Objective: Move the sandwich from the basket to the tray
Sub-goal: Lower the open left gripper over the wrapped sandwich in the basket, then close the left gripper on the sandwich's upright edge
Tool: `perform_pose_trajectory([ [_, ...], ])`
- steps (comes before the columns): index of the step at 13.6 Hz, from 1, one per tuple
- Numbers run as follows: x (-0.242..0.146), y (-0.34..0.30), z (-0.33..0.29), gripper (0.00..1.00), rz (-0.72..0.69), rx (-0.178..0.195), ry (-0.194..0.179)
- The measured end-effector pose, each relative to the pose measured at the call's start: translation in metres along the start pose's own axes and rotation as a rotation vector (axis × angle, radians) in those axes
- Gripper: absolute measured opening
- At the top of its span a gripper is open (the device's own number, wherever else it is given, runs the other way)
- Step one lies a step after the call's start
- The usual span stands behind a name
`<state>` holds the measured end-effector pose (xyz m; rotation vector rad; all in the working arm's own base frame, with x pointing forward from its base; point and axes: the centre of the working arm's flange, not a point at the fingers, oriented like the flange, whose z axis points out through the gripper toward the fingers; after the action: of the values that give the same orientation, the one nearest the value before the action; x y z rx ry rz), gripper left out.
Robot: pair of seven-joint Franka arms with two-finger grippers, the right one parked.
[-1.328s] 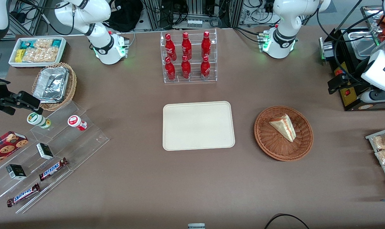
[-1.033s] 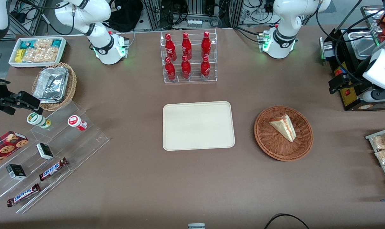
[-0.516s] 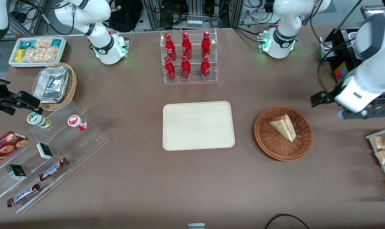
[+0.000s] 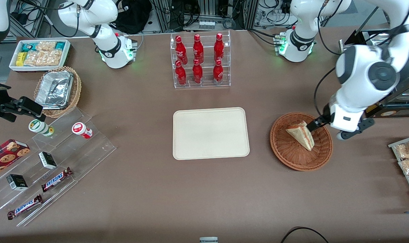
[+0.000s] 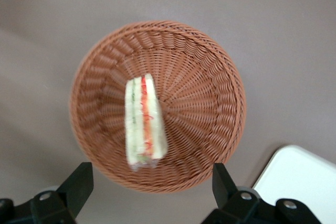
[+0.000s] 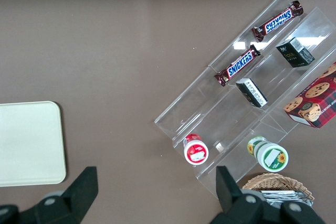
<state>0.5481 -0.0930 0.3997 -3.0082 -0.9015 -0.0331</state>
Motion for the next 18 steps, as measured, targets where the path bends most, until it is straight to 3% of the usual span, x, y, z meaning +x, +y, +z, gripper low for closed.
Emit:
perform_pose_trajectory([
  [2, -0.011, -0.004, 0.025, 1.00, -0.073, -0.005, 0.003],
  [8, -0.021, -0.014, 0.067, 1.00, -0.099, 0.042, -0.056],
  [11, -0.017, -0.010, 0.097, 1.00, -0.103, 0.026, -0.066],
  [18, -0.015, -0.010, 0.131, 1.00, -0.108, 0.028, -0.092],
])
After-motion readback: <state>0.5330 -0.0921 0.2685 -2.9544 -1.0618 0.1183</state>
